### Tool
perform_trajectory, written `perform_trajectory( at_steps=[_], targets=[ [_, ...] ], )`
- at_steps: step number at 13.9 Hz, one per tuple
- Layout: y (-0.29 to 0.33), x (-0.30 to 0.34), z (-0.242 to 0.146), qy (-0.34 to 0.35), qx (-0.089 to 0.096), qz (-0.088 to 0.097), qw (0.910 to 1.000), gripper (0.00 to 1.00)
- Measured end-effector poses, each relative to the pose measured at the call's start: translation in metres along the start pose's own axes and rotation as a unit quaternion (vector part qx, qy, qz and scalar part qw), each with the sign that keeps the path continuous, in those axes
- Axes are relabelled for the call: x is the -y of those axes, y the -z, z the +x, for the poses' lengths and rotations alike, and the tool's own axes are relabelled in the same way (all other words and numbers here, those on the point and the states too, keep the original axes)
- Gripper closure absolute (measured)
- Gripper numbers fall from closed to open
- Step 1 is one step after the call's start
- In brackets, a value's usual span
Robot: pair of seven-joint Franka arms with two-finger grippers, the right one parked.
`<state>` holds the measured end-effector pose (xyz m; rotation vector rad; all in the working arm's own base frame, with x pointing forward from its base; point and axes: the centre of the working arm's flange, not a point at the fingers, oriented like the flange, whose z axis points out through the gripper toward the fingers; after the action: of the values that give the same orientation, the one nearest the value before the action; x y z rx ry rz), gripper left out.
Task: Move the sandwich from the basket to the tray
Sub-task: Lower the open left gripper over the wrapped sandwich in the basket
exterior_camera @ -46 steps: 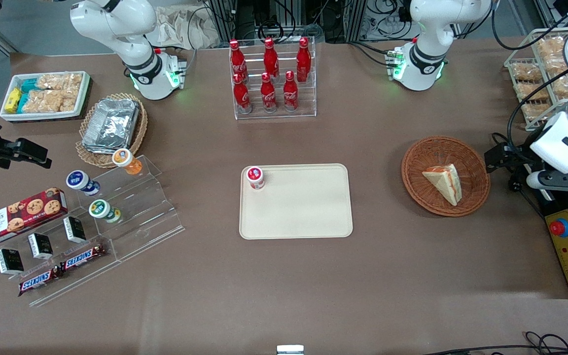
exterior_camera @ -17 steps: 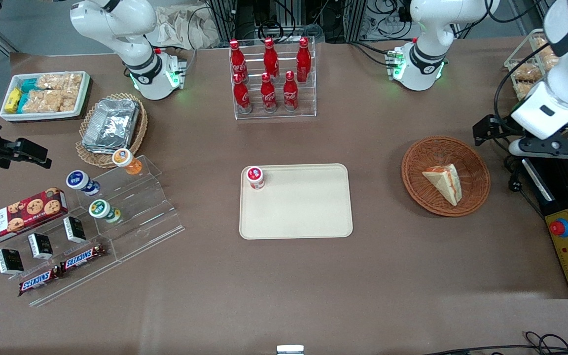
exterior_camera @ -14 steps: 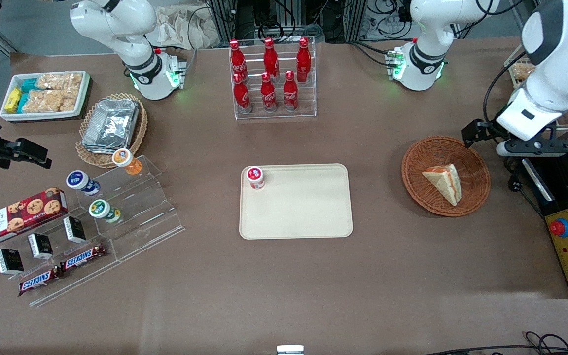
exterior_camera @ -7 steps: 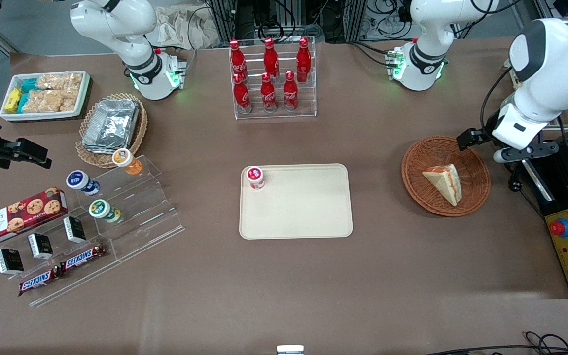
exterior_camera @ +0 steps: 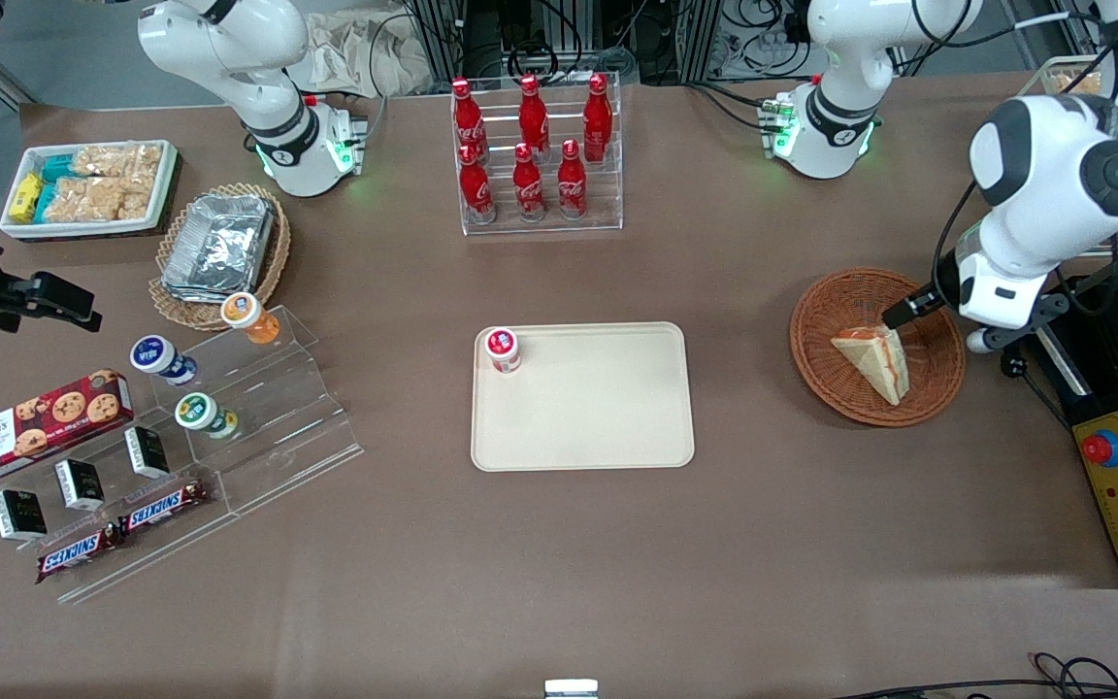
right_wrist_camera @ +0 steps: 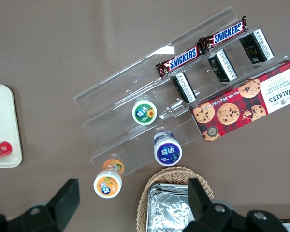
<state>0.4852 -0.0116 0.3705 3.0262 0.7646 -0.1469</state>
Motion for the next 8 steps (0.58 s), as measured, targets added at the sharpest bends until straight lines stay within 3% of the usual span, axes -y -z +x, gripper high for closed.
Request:
perform_trajectory(
  at_steps=[8],
  targets=[
    [-0.088, 0.0, 0.017, 0.051, 0.046, 0.003, 0.9976, 0.0]
  ],
)
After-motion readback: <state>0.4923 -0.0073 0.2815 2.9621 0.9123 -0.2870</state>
